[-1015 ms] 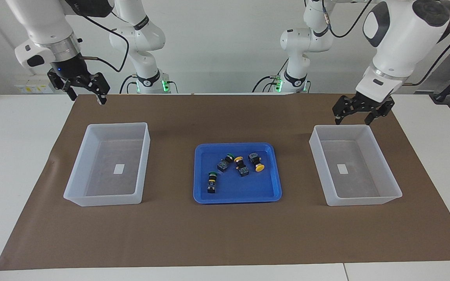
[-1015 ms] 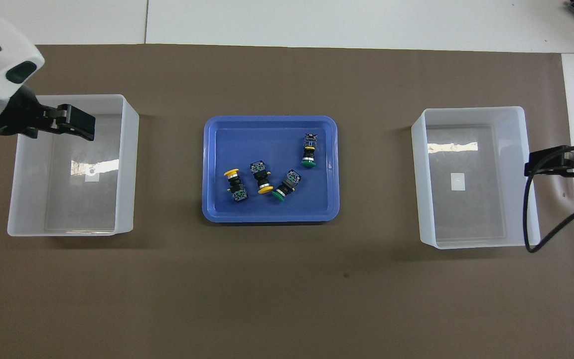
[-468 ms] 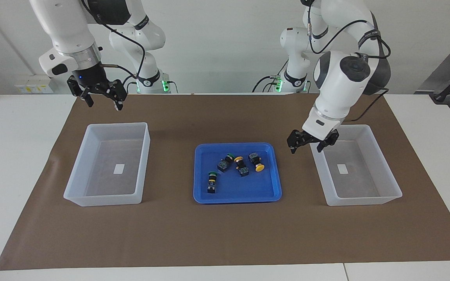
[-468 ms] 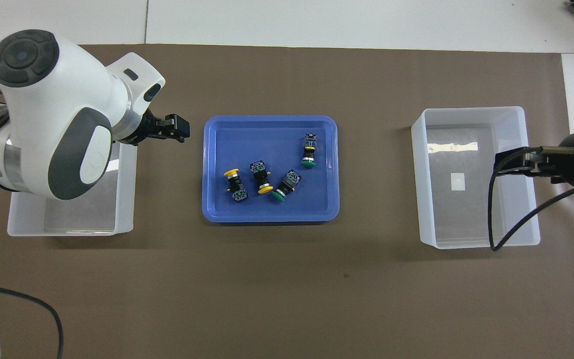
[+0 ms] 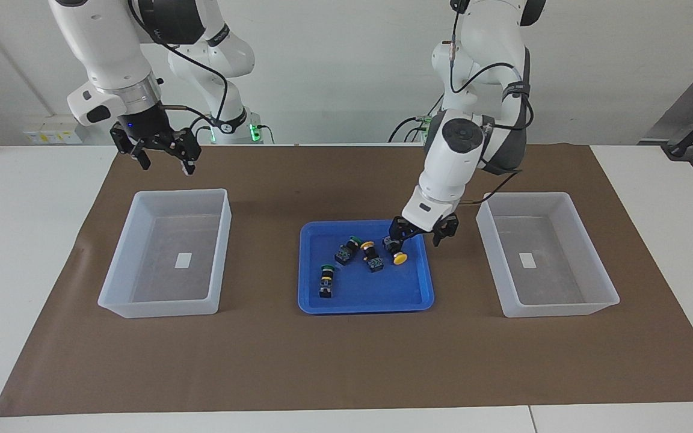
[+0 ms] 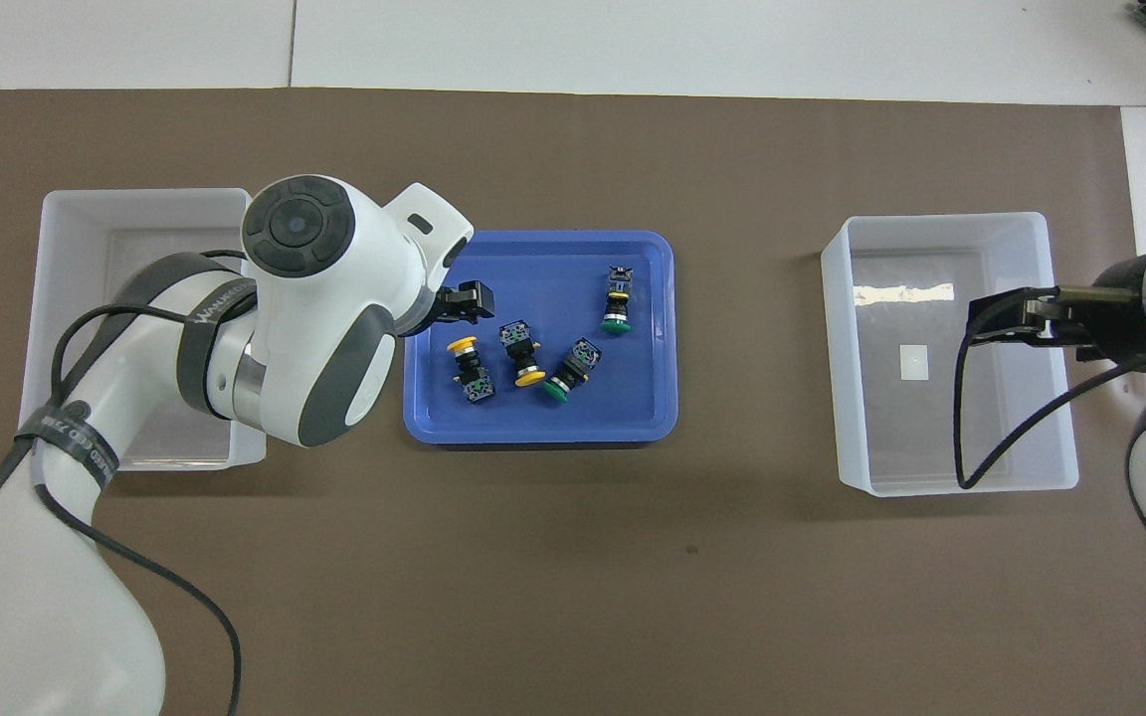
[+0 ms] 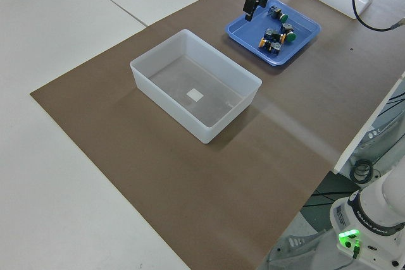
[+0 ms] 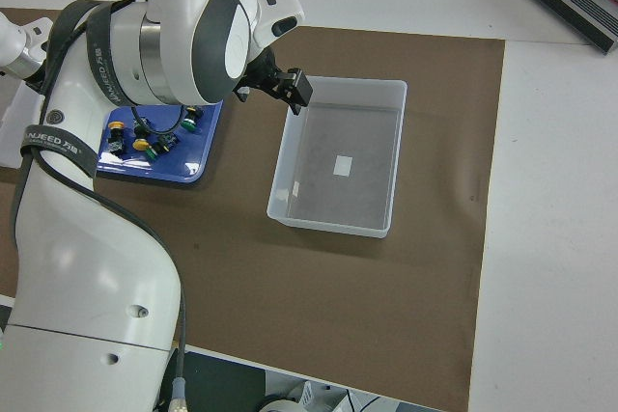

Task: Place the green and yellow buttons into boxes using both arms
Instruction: 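Grasp a yellow button with the left gripper while the right gripper reaches the tray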

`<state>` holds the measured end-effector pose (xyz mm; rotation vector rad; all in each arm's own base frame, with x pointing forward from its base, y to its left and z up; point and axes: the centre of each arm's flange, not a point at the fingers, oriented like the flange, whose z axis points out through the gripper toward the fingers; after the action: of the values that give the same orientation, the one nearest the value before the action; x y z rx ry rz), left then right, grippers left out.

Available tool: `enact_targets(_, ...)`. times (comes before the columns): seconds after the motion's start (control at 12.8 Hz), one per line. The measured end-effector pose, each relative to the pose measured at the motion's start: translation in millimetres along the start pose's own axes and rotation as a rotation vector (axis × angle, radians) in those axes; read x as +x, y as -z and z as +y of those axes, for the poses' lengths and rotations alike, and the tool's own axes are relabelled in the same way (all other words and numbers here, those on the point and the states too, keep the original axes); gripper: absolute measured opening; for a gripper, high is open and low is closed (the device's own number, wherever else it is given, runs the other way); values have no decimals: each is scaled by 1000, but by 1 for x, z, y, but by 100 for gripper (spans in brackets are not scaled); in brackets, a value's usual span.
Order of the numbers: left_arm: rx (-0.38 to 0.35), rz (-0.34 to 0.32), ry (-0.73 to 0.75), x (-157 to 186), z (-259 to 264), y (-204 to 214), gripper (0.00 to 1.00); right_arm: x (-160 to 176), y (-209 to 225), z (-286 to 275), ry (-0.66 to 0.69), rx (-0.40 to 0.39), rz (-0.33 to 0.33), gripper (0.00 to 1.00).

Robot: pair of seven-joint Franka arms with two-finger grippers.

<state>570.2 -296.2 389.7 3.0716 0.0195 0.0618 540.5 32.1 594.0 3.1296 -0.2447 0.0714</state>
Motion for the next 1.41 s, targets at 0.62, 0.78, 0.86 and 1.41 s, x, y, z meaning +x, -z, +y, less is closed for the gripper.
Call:
enact_targets(0.62,-6,14,-18,-33,2,-59,93,28,-89,-52,54,44,-10,100)
enact_targets(0.78,-14,29,-18,-38,2,-70,92,30,-108,-71,58,58,4,100)
enact_targets(0.86,-15,32,-18,-40,1,-74,92,32,-116,-81,51,69,11,100)
enact_targets(1.41,-18,37,-5,-46,3,-90,50,33,-158,-140,4,103,52,100)
